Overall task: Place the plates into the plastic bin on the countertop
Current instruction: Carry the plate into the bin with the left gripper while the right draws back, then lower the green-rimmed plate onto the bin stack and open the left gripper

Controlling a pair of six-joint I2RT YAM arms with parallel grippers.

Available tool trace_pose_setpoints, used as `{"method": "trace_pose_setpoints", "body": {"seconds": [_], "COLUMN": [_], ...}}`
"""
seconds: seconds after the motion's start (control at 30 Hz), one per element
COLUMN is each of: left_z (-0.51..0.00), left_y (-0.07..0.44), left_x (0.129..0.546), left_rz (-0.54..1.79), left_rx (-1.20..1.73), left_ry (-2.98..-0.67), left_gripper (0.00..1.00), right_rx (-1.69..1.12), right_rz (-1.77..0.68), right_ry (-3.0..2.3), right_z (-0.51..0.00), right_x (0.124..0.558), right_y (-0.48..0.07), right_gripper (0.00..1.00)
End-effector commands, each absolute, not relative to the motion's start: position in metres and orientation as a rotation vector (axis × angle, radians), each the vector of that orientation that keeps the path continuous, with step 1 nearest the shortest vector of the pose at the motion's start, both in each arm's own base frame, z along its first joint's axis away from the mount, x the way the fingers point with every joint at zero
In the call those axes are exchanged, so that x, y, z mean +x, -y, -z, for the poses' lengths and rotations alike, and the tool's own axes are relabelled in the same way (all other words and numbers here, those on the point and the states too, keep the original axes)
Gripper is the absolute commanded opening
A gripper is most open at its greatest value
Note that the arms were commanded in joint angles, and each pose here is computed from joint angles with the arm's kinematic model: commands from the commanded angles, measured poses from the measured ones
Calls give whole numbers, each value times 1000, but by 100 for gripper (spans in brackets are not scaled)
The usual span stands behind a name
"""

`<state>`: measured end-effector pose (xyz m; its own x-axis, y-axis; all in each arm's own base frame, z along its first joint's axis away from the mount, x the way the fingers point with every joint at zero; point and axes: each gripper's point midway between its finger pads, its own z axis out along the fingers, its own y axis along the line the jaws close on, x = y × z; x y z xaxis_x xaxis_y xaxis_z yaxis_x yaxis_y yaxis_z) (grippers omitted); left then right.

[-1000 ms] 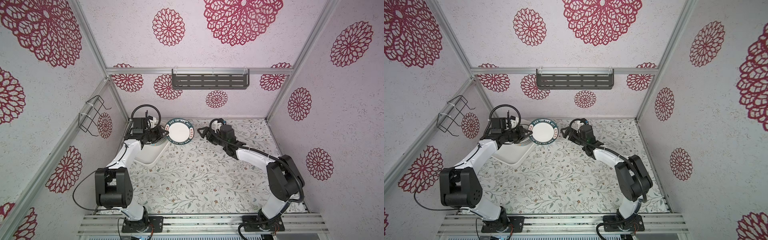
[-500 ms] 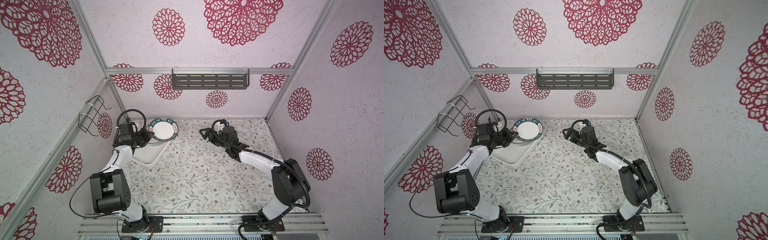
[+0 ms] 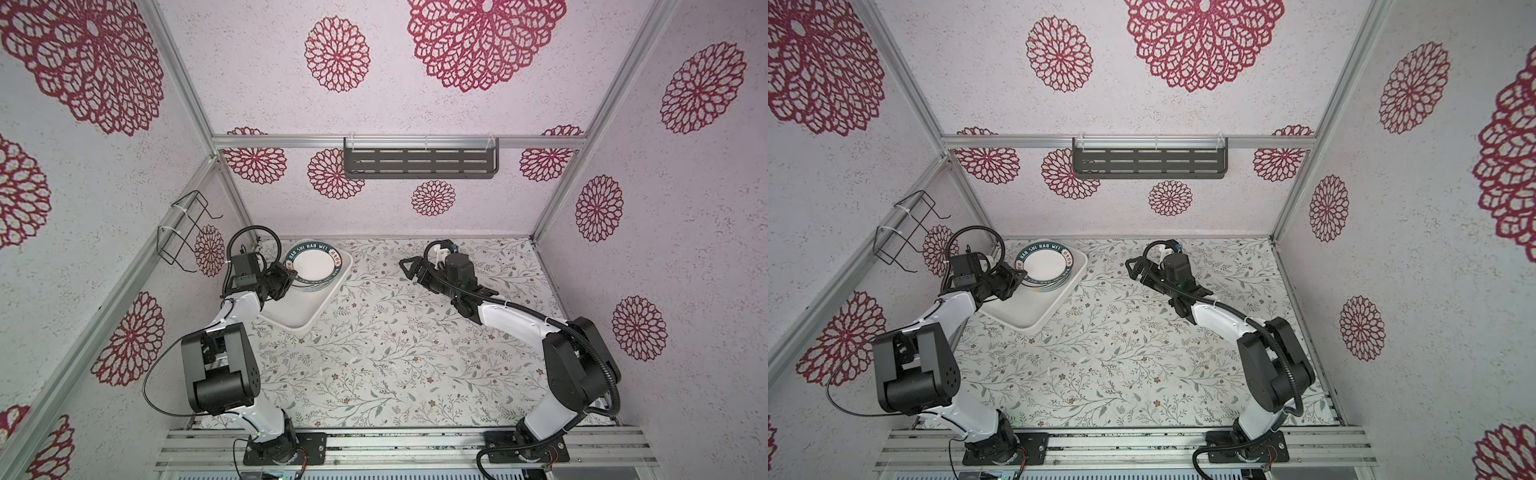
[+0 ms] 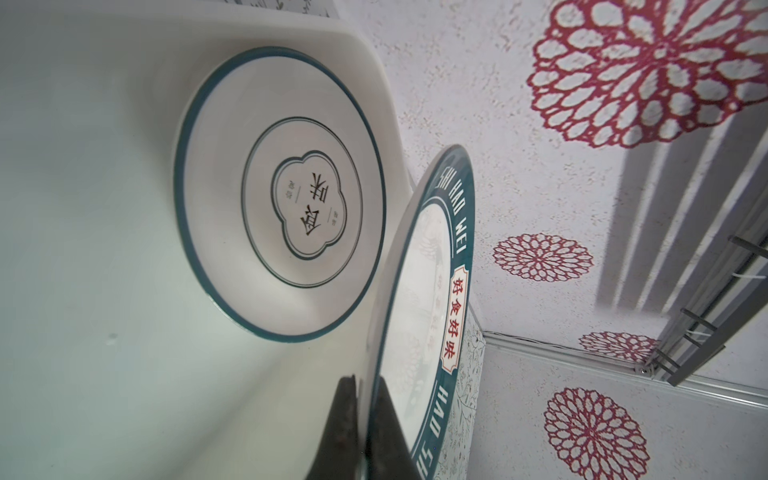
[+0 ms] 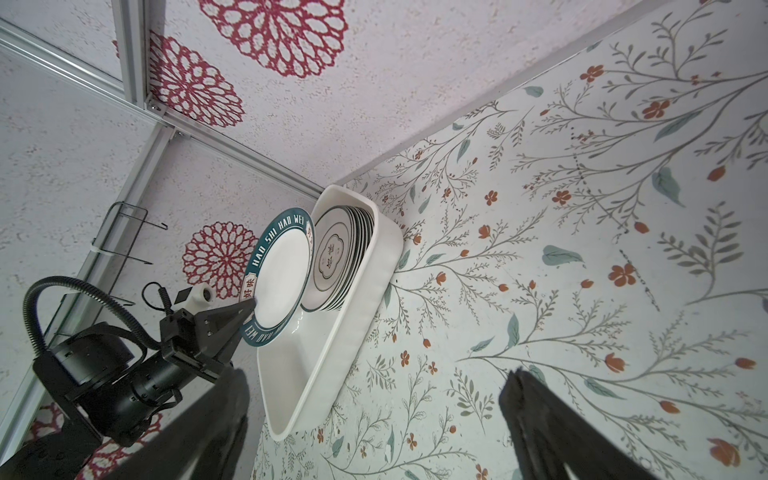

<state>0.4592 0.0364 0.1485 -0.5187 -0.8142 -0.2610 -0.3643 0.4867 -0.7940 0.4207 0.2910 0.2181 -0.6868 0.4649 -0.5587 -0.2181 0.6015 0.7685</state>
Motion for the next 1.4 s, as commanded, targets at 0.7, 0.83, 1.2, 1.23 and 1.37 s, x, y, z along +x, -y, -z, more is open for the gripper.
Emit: {"method": "trace_pose_setpoints", "body": {"seconds": [0.7, 0.83, 1.2, 1.23, 1.37], "left_z": [-107, -104, -95, -93, -89], "left_y": [-77, -81, -88, -87, -86], "left_x": [478, 478, 483, 484, 489], "left_rz": [854, 840, 804, 812, 776], "left_rx": [-1098, -1106, -1178, -1191, -1219], "left_ry": [-2069, -2069, -2088, -2083, -2084], "left_gripper": [0, 0, 0, 0, 0], "right_rx": [255, 279, 262, 265, 287], "right_rz": [-1151, -1140, -1126, -1116, -1101], "right_ry": [-1963, -1963, -1957, -1967, -1980], "right_z": [-232, -230, -235, -233, -233], "right_x": [433, 433, 439, 440, 443], "right_y": [-273, -265, -253, -250, -233], "right_gripper": [99, 99, 99, 99, 99]}}
